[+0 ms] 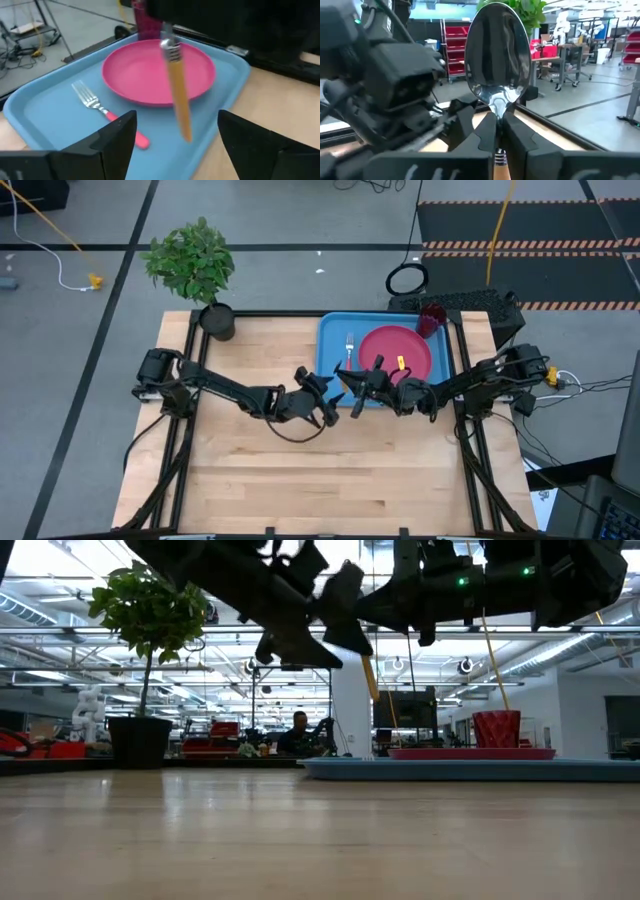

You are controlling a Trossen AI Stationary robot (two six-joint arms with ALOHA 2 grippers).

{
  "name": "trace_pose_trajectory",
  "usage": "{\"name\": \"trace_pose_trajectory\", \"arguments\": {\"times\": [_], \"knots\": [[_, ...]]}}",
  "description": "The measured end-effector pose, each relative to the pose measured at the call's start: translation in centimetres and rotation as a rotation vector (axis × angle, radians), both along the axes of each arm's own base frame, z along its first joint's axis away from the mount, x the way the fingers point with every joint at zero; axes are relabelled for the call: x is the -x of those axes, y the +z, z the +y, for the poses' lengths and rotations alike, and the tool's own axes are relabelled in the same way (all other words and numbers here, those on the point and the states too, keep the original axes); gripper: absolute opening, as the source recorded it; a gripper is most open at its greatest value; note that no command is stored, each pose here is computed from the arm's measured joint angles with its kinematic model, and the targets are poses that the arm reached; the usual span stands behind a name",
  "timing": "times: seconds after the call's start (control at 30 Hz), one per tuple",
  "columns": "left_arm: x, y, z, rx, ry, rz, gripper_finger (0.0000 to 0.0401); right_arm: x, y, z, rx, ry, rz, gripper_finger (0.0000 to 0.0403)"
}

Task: Pick and place plate/cup/fork/spoon on tray
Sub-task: Put the yellow spoon on the blue tray to the left of the pink fork

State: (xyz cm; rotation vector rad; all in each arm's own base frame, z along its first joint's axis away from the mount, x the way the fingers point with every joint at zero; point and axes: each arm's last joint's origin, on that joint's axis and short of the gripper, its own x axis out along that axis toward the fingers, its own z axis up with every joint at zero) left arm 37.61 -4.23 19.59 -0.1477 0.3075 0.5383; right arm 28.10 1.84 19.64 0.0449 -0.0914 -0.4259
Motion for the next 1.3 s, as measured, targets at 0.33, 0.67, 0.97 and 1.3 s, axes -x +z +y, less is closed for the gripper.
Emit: {"name": "trace_pose_trajectory", "arguments": {"times": [0.33, 0.67, 0.97, 1.3], "knots": [[-1.0, -0.3, 2.1, -0.025, -0.050, -0.031, 0.0230, 0.0, 0.0, -0.2, 0.032, -0.003, 0.011, 0.0008], [-1.4, -0.6, 2.5, -0.067, -0.133, -0.021, 0.0121, 0.0, 0.0, -0.1, 0.048, 0.016, 0.024, 0.0008], [-1.2, -1.1, 3.1, -0.050, -0.129, 0.024, 0.0030, 0.0, -0.3, 0.0, 0.050, 0.008, 0.049, 0.0008], [-1.0, -1.3, 2.7, -0.043, -0.205, 0.091, 0.0033, 0.5, -0.6, 0.3, -0.021, 0.084, 0.167, 0.0038]]}}
